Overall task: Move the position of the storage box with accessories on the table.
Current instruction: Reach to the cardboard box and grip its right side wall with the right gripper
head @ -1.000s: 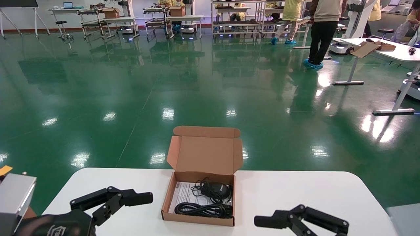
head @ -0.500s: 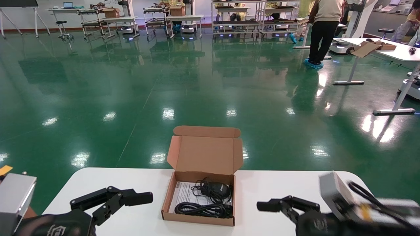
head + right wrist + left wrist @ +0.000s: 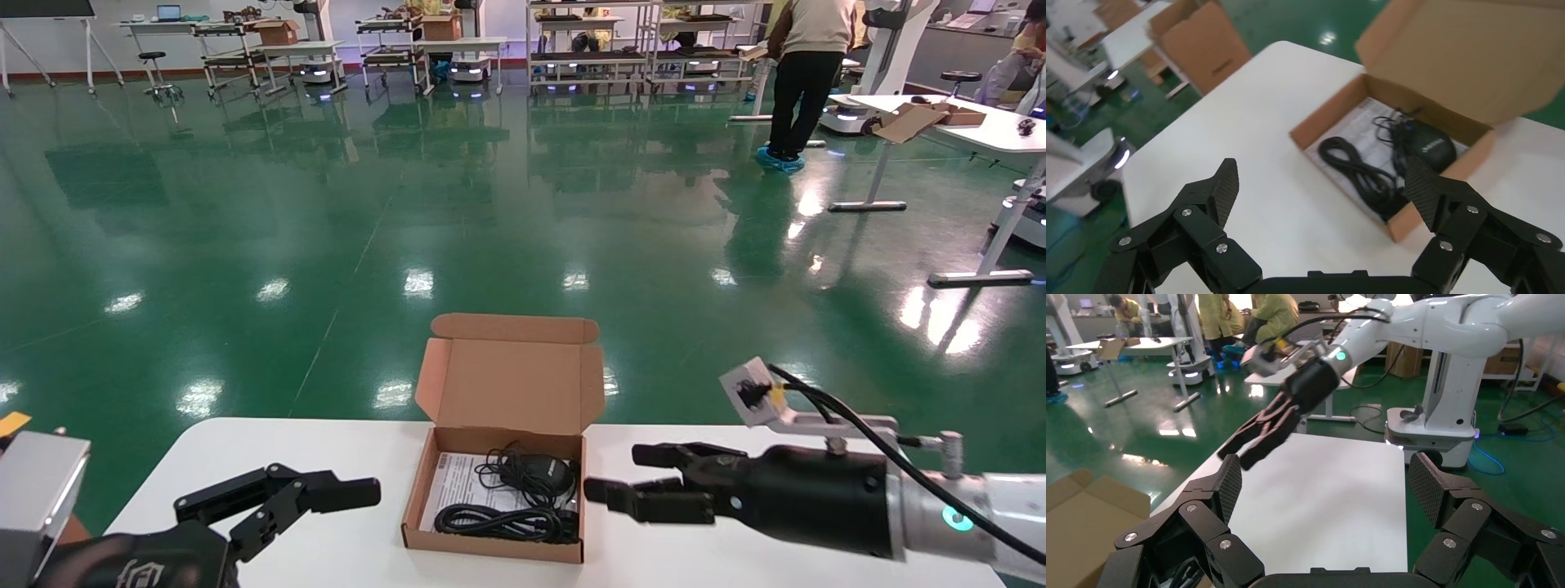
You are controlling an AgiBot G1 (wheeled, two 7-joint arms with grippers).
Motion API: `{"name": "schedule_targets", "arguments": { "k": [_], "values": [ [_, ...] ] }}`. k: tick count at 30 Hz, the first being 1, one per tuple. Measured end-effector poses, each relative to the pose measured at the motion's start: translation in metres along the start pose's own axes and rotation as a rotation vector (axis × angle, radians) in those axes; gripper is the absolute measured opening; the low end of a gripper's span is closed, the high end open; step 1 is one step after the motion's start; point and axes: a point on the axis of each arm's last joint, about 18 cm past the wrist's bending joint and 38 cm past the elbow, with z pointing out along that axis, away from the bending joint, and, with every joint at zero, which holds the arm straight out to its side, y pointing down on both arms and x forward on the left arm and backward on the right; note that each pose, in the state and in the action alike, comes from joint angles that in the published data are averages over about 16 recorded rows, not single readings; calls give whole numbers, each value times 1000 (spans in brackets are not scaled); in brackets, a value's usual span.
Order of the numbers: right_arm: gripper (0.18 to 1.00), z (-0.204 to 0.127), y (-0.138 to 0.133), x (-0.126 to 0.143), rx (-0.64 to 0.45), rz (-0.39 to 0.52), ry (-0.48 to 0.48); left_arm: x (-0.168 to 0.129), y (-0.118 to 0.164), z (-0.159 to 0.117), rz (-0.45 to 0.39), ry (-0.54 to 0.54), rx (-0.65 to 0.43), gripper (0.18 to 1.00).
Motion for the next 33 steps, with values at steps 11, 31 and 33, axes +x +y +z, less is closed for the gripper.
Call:
{"name": "schedule_targets", "arguments": {
  "k": [11, 31, 33],
  "values": [
    [1000, 48, 1, 28, -59, 70, 134, 0, 0, 0, 0, 0, 0, 1000],
    [1000, 113, 41, 51, -112, 76, 350, 0, 0, 0, 0, 0, 0, 1000],
    [1000, 118, 44, 52, -108, 78, 366, 0, 0, 0, 0, 0, 0, 1000]
  ]
}}
